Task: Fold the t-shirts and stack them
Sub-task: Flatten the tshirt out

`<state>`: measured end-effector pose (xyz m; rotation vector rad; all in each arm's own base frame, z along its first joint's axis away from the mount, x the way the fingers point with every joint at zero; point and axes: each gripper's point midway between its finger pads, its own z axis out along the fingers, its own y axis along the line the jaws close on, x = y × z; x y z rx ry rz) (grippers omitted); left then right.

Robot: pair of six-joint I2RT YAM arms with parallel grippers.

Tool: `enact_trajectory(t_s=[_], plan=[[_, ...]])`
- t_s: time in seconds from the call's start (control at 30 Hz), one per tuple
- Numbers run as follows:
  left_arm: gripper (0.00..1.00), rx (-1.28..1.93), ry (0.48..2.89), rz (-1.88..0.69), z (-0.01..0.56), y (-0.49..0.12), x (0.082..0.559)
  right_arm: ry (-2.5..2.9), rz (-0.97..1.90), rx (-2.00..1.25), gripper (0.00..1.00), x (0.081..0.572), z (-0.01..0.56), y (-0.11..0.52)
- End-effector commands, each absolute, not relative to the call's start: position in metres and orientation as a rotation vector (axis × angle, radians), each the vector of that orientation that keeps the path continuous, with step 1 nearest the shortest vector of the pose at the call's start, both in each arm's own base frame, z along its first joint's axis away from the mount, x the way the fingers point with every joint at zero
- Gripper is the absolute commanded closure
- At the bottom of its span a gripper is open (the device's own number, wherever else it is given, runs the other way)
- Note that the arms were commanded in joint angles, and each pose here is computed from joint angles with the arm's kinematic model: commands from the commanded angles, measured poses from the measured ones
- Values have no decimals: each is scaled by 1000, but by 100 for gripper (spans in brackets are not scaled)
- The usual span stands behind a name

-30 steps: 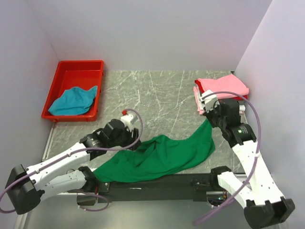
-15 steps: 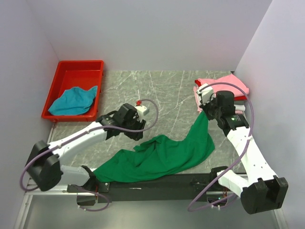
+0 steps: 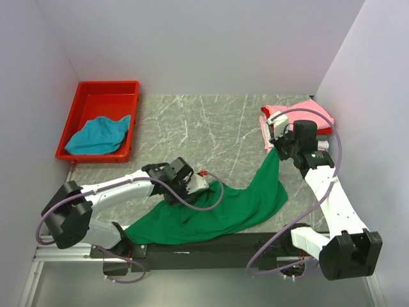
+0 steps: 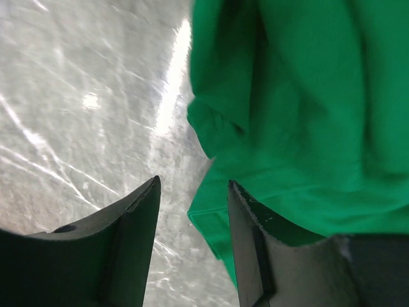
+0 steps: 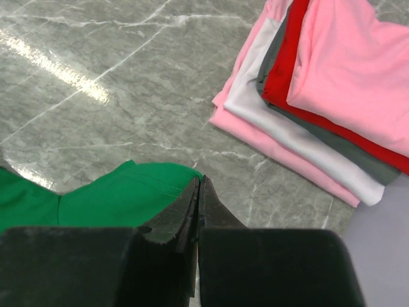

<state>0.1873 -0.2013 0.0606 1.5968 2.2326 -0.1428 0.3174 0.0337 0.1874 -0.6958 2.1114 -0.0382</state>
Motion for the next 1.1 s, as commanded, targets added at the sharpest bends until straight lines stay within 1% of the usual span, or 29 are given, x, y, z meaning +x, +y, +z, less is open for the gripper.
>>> enact_trajectory(t_s=[0.0,0.3,0.57,0.93,1.0,1.07], plan=[[49,1704,2065,-109,58,-209,202,2039,-21,-679,100,331,212,38],[49,1762,1939,-227,60,-230,199,2046,-1,-673,100,331,210,37],[50,1827,1974,-266,48,-223,185,2044,5,-672,100,331,214,34],[50,1862,2001,-266,35,-226,185,2053,38,-668,100,331,213,34],[51,1865,2002,-261,32,-227,187,2058,40,-670,100,331,211,34],[58,1866,2009,-248,30,-227,189,2063,43,-670,100,330,209,33]])
